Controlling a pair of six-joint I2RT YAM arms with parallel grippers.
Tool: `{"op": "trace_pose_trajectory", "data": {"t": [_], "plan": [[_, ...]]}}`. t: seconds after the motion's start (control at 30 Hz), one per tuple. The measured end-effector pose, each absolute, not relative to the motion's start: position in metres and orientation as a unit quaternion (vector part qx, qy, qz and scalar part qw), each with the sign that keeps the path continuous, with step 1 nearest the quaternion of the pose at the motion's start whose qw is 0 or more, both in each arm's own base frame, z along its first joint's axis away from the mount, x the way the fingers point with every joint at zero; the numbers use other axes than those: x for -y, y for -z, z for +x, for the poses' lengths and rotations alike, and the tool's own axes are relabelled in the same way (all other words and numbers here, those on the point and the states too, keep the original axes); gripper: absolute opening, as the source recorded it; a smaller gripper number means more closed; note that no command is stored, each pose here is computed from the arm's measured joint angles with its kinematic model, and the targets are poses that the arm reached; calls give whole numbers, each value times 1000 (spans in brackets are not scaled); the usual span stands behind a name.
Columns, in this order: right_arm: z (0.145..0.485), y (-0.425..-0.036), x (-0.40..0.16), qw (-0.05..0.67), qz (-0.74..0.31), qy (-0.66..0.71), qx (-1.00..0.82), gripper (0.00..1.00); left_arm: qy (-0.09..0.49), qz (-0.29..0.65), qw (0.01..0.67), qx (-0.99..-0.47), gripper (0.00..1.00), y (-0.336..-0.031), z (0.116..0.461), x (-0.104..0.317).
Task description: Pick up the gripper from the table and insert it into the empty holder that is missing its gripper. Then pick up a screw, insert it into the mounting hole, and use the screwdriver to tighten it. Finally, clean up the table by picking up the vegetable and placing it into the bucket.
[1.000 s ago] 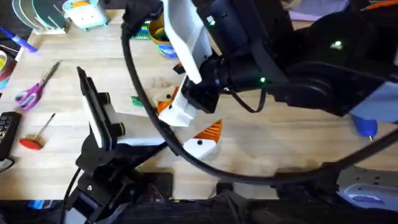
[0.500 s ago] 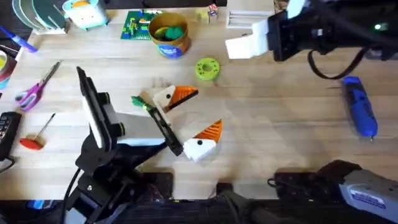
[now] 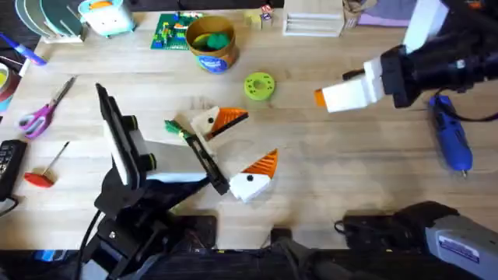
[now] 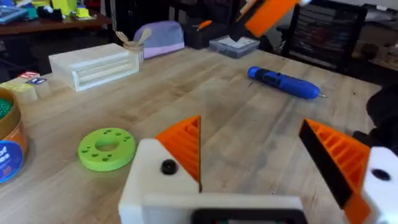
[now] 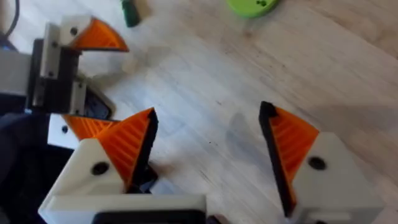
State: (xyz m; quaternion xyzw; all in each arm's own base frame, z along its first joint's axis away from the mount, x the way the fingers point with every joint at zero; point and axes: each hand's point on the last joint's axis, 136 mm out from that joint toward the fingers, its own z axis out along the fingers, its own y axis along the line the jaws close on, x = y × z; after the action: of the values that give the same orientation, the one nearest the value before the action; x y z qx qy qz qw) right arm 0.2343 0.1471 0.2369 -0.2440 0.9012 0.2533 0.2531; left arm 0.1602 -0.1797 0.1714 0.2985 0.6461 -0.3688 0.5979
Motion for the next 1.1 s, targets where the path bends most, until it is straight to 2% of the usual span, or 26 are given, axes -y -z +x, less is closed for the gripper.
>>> {"op": "trace_pose_trajectory", "data": {"t": [0.37, 0.67, 0.7, 0.73, 0.87, 0.9, 0.93, 1.1], "plan": [[168, -267, -195, 282, -448, -310, -790, 991, 369, 298, 598, -646, 993, -171, 160, 180], [162, -269, -199, 294, -494, -306, -759, 991, 369, 298, 598, -646, 985, -171, 160, 180], [162, -269, -199, 295, -496, -305, -758, 990, 369, 298, 597, -647, 899, -171, 160, 180], [162, -269, -199, 296, -497, -305, -757, 990, 369, 298, 597, -647, 765, -171, 160, 180], [162, -269, -199, 296, -499, -304, -756, 992, 369, 298, 597, -647, 141, -171, 160, 180], [162, -269, -199, 297, -500, -304, -755, 991, 367, 299, 598, -646, 42, -171, 160, 180], [162, -269, -199, 297, -500, -304, -755, 991, 368, 299, 598, -646, 16, -171, 160, 180], [162, -269, -199, 297, -503, -303, -753, 992, 369, 302, 588, -654, 14, -165, 159, 180]]}}
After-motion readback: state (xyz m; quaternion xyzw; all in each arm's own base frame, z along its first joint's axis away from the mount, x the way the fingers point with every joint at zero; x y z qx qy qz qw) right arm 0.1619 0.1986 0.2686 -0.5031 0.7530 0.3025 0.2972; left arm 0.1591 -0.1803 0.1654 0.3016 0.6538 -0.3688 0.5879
